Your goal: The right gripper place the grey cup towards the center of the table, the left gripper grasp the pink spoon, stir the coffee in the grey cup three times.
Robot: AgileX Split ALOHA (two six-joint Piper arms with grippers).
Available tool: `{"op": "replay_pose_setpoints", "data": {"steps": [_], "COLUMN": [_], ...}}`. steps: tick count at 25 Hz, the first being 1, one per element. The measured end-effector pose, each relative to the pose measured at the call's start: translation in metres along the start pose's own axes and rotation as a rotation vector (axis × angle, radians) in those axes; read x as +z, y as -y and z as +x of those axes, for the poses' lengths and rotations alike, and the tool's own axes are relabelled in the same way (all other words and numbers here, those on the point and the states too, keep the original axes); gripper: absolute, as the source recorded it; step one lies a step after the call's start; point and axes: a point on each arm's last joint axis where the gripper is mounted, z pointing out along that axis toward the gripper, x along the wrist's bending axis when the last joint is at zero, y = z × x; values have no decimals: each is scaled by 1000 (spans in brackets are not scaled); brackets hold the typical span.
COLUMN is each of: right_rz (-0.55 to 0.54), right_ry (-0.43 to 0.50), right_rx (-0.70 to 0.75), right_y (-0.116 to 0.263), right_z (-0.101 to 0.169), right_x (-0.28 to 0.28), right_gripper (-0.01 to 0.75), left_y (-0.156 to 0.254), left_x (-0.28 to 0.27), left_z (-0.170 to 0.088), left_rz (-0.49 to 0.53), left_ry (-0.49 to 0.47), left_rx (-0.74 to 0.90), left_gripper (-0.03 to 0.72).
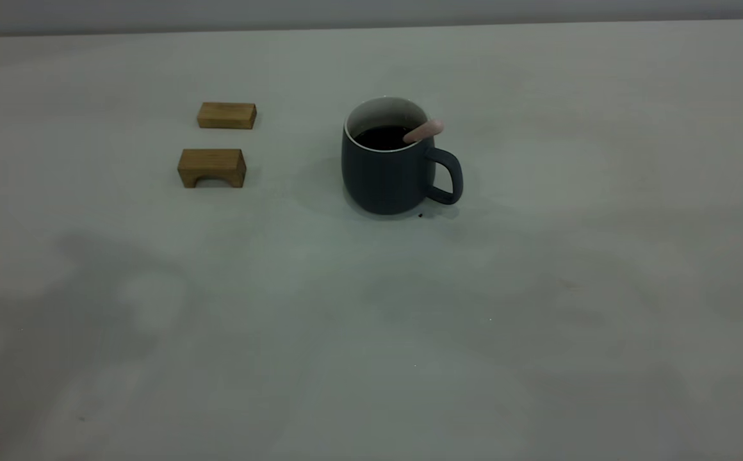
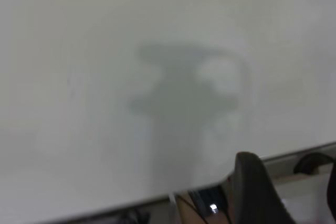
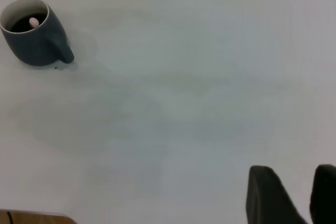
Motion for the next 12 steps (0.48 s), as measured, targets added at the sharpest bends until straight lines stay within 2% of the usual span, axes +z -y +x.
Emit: {"op": "replay_pose_setpoints", "data": {"steps": [5, 7, 12], "right_rz": [0, 0, 0], "right_ry": [0, 0, 0], "right_rx": [0, 0, 0], "right_y": [0, 0, 0], "right_z": [0, 0, 0], "right_x": [0, 0, 0], "right_gripper": [241, 241, 241], "left_y": [66, 96, 155], "left_x": [7, 8, 32], "left_z": [9, 13, 25], "left_rz": [35, 23, 74], "left_ry": [-37, -41, -43], "left_rx": [-163, -178, -199], "left_gripper": [410, 410, 410]}}
